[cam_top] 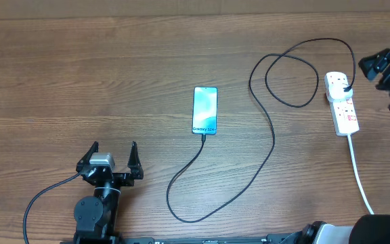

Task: Plug charger to phone and switch on socket

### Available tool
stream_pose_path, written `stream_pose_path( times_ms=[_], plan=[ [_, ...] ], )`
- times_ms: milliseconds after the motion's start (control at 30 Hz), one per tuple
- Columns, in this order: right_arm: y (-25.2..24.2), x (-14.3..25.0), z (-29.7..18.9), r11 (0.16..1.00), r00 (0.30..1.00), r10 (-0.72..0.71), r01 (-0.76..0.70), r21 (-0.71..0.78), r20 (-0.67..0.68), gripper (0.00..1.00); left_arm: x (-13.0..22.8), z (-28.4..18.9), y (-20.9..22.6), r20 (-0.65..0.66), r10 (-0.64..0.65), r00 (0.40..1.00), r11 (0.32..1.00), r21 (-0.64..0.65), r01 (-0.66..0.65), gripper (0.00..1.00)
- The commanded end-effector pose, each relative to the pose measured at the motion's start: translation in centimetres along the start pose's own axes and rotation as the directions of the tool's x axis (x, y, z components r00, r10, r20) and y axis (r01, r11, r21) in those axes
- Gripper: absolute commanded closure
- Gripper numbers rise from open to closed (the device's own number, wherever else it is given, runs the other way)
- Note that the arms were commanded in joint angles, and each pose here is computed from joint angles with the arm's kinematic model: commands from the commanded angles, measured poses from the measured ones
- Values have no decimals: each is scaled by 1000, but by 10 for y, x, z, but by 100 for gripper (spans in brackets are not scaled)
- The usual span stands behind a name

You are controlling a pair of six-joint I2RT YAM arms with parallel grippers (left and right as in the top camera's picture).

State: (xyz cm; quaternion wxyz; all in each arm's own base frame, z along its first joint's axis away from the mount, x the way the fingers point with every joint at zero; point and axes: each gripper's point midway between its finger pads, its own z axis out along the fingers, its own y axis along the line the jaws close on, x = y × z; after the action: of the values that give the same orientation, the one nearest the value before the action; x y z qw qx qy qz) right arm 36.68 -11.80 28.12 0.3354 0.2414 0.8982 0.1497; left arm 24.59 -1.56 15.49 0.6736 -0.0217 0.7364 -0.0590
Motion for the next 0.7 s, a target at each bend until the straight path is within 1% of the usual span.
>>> stream_pose_path(
  times_ms=[0, 167, 367, 667],
  plan=[
    [27, 0, -11, 996, 995, -77, 80, -38, 63, 0, -1, 0, -1, 8, 25, 1000, 1000, 9, -25, 0],
    [61, 3, -15, 977, 971, -180, 194, -83, 157, 0, -1, 0, -1, 8, 25, 1000, 1000, 9, -25, 1],
    [100, 22, -11, 931, 917, -284, 333, -146, 279, 0, -1, 0, -1, 8, 25, 1000, 1000, 9, -25, 0],
    [128, 65, -4, 842, 804, -343, 493, -221, 486, 0, -1, 0, -1, 9, 25, 1000, 1000, 9, -25, 0]
  ],
)
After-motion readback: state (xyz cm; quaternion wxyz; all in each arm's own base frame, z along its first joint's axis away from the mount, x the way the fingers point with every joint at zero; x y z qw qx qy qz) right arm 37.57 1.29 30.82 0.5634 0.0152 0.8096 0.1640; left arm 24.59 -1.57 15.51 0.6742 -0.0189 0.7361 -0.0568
